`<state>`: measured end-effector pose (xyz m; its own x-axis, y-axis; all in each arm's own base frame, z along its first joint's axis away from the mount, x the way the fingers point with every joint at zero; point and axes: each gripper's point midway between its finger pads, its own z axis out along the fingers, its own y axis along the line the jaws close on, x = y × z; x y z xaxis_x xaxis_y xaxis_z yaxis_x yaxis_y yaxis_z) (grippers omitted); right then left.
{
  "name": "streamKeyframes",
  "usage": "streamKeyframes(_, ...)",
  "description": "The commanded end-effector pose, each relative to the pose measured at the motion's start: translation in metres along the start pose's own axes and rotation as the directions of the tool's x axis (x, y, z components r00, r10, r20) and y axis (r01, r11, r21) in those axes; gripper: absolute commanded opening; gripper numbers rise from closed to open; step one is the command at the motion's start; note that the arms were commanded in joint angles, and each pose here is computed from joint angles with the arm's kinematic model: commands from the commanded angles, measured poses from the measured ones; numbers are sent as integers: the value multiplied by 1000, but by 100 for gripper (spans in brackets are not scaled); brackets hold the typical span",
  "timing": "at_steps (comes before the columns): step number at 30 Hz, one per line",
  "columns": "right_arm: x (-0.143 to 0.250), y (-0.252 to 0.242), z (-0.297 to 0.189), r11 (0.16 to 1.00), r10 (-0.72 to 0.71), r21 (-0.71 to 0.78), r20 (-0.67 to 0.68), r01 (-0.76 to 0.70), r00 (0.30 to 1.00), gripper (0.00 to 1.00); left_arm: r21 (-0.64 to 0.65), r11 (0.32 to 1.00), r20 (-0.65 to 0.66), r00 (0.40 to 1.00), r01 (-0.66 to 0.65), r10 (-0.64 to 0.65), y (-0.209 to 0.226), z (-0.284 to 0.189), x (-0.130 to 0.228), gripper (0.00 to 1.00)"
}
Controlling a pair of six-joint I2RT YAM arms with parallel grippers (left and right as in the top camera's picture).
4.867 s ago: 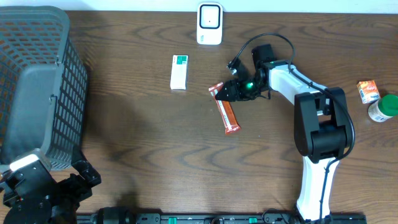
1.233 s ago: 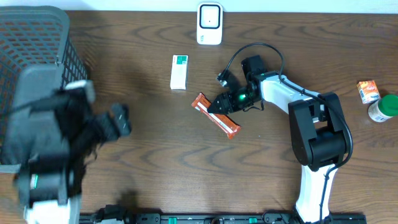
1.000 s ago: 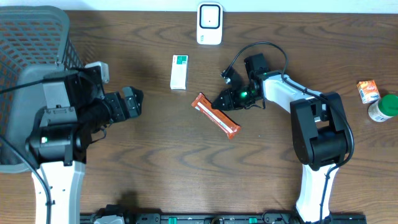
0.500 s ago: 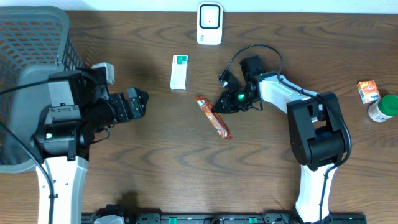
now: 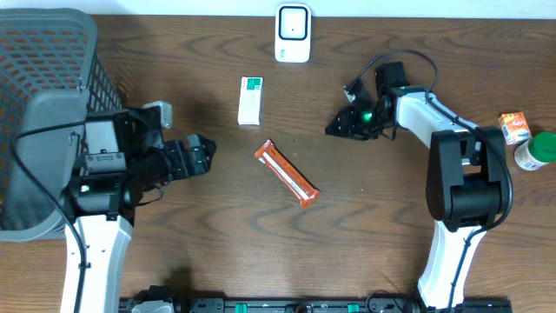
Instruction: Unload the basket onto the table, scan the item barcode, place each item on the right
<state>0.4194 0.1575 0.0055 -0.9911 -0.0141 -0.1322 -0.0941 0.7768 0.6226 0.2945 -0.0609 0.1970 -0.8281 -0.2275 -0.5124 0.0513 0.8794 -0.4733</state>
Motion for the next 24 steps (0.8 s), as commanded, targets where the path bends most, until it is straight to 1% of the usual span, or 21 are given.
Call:
streamKeyframes(1,13,-47,3,987,87,141,-27,-83,996,36,58,998,-43,998,-35,38,-17,14,9,100)
streamKeyframes(5,16,-68,-13,976,163,150,-22,-158,986,24,80,995,-121,990,-63,73,-25,35,23,99)
streamKeyframes(6,17,-72,-16,973,180,149,-21,-175,983,22,83,994,-143,986,-74,85,-25,41,26,90)
streamKeyframes(7,19,-77,-21,970,200,147,-21,-195,980,19,83,994,-163,983,-75,88,-24,48,29,78)
streamKeyframes(8,20,-78,-23,969,208,137,-23,-203,978,16,78,994,-184,979,-71,84,-22,54,32,70)
streamKeyframes(9,20,-79,-26,971,213,119,-24,-208,977,13,76,995,-204,976,-65,79,-20,61,34,57)
streamKeyframes(10,20,-78,-28,972,217,99,-25,-213,976,12,68,997,-229,972,-47,61,-17,69,37,41)
streamKeyframes(11,19,-77,-30,973,221,78,-23,-219,975,10,55,998,-249,968,-20,33,-13,76,40,22)
streamKeyframes(12,19,-76,-31,972,227,60,-22,-225,974,9,41,999,-269,963,16,-5,-10,84,42,8)
streamKeyframes(16,20,-74,-31,972,232,46,-29,-230,972,7,-19,990,-333,933,139,-137,6,113,53,7)
streamKeyframes(19,22,-70,-29,977,210,46,-41,-208,977,4,-77,968,-380,891,239,-250,14,138,67,7)
streamKeyframes(21,23,-68,-27,978,204,46,-45,-202,978,3,-95,960,-403,871,265,-280,14,154,78,7)
streamKeyframes(24,23,-67,-26,980,197,46,-47,-195,979,3,-87,957,-410,866,276,-287,6,175,89,7)
